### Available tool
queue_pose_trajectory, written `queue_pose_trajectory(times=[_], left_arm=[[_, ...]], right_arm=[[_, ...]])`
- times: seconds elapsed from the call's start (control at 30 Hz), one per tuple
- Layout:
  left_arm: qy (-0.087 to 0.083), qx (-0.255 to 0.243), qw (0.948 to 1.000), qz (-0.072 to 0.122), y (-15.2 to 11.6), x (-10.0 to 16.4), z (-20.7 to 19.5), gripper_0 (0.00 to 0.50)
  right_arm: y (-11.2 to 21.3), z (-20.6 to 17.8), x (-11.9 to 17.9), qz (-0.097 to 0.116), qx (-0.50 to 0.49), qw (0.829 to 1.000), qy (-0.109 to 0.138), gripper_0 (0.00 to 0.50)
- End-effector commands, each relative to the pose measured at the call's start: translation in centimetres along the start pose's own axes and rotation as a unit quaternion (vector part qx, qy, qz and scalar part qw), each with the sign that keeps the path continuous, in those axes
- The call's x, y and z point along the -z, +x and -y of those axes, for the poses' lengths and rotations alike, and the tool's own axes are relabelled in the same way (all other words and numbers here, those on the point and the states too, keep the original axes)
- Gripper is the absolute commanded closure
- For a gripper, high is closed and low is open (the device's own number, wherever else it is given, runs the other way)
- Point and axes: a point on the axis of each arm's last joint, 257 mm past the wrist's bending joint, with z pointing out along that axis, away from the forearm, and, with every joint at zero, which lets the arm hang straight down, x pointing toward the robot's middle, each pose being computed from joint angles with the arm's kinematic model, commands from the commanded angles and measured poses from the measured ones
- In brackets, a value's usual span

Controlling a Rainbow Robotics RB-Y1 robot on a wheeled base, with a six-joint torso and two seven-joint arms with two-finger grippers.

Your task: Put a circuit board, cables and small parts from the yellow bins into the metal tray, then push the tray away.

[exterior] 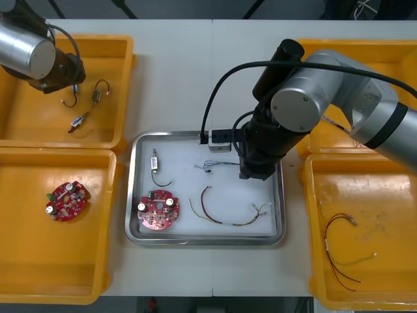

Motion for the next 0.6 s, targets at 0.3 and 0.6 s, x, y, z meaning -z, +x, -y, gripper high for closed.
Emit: queue_pose_trajectory(times=[0.3, 0.6], left_arm=[[0.017, -0.057, 0.9972, 0.045, -2.2, -0.5, 2.5, 0.0], [0.026, -0.048, 0.9979, 0.035, -1.5, -0.7, 2.9, 0.0]], right_arm=[[0.8, 2.3, 8.6, 0.032, -0.194, 0.98, 0.033, 0.0], [5.6, 2.2, 11.5, 0.027, -0.346, 0.935, 0.071, 0.0]])
